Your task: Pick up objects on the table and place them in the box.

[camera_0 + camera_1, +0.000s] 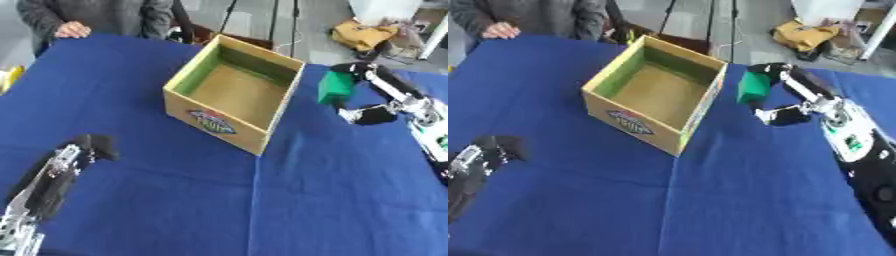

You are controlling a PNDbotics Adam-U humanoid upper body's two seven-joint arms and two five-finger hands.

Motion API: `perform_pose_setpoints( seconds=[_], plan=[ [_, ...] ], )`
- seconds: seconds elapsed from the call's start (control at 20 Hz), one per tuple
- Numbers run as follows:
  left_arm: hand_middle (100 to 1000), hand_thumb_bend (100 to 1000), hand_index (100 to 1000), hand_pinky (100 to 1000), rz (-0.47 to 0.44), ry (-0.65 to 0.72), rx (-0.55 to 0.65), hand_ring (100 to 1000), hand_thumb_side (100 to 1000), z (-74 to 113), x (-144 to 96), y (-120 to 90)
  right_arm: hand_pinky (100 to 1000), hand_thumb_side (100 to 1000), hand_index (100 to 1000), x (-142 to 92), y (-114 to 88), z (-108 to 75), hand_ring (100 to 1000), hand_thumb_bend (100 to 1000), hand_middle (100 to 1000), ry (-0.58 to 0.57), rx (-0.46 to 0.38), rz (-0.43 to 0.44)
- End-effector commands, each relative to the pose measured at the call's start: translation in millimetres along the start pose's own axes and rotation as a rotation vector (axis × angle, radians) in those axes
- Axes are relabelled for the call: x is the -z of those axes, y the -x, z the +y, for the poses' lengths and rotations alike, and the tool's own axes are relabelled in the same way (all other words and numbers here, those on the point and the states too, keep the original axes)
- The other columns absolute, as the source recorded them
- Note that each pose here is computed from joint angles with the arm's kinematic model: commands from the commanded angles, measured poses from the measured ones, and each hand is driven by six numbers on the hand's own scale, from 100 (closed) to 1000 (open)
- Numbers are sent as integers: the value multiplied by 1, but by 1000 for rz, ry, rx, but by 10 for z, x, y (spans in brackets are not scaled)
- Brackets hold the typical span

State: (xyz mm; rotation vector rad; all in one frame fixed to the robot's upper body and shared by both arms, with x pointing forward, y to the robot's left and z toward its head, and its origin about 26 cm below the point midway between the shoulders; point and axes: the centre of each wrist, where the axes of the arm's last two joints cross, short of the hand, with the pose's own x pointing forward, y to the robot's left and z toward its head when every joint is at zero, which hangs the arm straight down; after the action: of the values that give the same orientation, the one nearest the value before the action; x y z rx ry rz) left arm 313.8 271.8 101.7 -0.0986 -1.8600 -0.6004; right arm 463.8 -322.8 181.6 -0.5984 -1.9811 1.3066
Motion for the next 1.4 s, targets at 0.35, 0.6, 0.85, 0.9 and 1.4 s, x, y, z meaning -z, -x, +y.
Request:
perform_pose_setpoints(
  seconds=[0.35, 0.6, 0.85, 0.9, 1.4],
  plan=[
    [579, 351, 764, 867, -8, 26, -1, 661, 979, -17, 16, -33, 665, 100, 722, 286, -215, -359, 677, 100, 467, 3, -44, -88],
    [579, 353, 764, 867, -47, 77, -16, 661, 974, -99, 130, -101, 673, 100, 741, 498, -255, -41, 695, 100, 478, -116, -16, -77],
    [579, 354, 764, 867, -76, 142, -37, 661, 975, -199, 226, -153, 681, 100, 762, 465, -141, 154, 708, 100, 491, -170, -24, -45],
    [578, 353, 764, 867, -79, 146, -37, 661, 975, -201, 234, -159, 684, 100, 766, 467, -135, 185, 715, 100, 499, -178, -27, -45],
    [578, 358, 763, 866, -79, 157, -36, 661, 975, -206, 243, -168, 875, 595, 934, 461, -118, 246, 965, 100, 1000, -253, -79, -48]
  ],
)
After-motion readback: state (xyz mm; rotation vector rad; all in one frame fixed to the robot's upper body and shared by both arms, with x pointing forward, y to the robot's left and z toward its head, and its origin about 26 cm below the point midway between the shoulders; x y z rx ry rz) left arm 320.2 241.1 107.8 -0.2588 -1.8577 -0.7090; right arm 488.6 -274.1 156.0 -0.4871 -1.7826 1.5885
